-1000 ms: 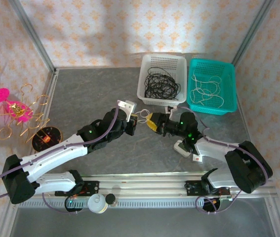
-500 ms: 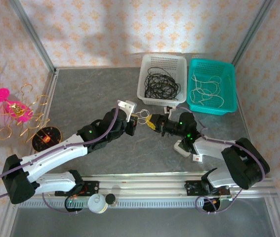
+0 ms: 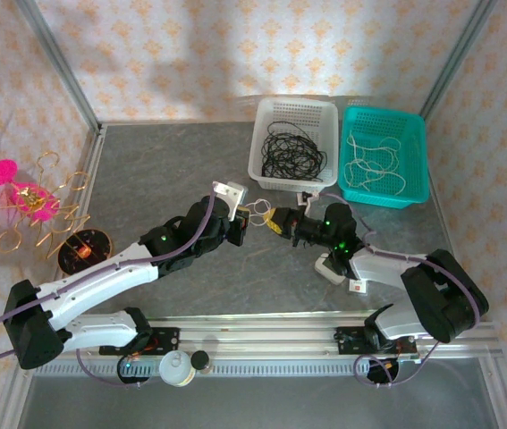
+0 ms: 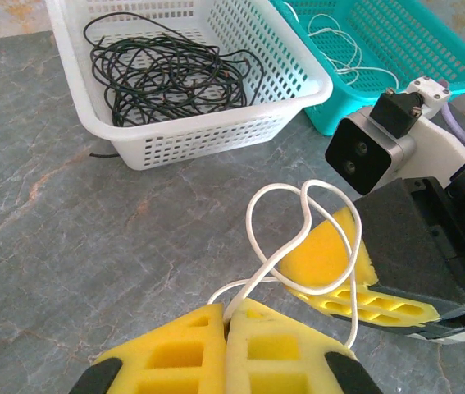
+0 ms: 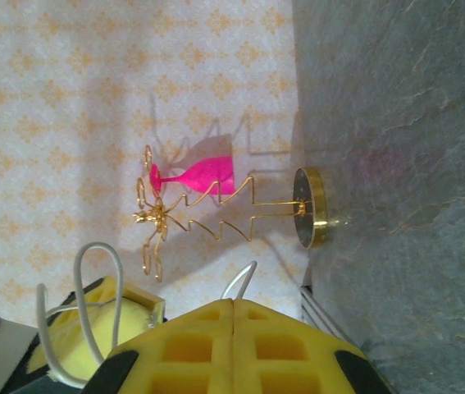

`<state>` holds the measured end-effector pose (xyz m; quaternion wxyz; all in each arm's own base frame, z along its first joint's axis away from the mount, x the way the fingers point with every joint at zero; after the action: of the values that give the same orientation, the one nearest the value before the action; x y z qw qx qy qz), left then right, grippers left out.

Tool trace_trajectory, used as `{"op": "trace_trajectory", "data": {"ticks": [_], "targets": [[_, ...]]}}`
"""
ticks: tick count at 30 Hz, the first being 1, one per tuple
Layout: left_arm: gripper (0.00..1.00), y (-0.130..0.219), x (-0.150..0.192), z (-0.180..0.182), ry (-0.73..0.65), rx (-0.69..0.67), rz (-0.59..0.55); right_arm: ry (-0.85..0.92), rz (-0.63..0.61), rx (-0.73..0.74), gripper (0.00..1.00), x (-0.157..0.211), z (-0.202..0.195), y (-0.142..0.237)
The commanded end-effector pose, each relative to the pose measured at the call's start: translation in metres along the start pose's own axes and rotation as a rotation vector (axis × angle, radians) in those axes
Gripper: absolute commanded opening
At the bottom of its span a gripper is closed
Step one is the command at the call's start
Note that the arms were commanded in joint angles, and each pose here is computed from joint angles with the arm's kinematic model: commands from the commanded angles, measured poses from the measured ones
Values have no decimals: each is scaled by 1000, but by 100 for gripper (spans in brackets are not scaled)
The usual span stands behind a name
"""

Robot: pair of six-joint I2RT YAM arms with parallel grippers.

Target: Untangle the cables

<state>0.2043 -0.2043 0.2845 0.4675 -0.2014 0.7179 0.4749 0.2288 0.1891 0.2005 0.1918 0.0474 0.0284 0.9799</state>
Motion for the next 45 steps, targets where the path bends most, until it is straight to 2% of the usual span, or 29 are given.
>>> {"op": "trace_trajectory", "data": {"ticks": [1,6,11,17,22,27,29,33,36,40,45], "targets": [[0,18,-17,1,-13,-15,-63,65,-34,46,0,2,-7,5],[0,31,-25,9,-38,-99,-93,124,-156,183,0,-11,-23,25],[0,41,-31,18,-47,-159,-121,145,-258,259,0,-24,-32,52],[0,51,-38,29,-45,-202,-149,150,-405,332,0,-35,-34,84],[0,55,-36,36,-39,-208,-144,180,-522,317,0,-43,-23,106],[0,51,-36,30,-47,-139,-133,413,-339,167,0,-34,18,86],[0,48,-36,29,-47,-131,-129,447,-285,165,13,-29,25,75],[0,44,-39,25,-52,-102,-123,302,-186,68,40,-27,17,58],[0,42,-39,22,-56,-66,-120,222,-94,6,47,-25,12,43],[0,41,-39,20,-62,-36,-112,196,-33,-54,53,-20,16,27],[0,38,-38,18,-62,-14,-107,130,34,-103,54,-14,21,4]]}}
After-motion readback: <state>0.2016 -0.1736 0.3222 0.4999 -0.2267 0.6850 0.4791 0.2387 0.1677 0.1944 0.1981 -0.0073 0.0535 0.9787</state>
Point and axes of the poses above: each hand's point on the last joint's axis, 136 mm out from that joint toward the fingers, its own y axis back along the fingers, its own z axis along the line the jaws close on, x = y × z, the point moved 10 cm from there along y, back along the fingers, and after that the axes turned 5 degrees about -y, right-handed, at the moved point
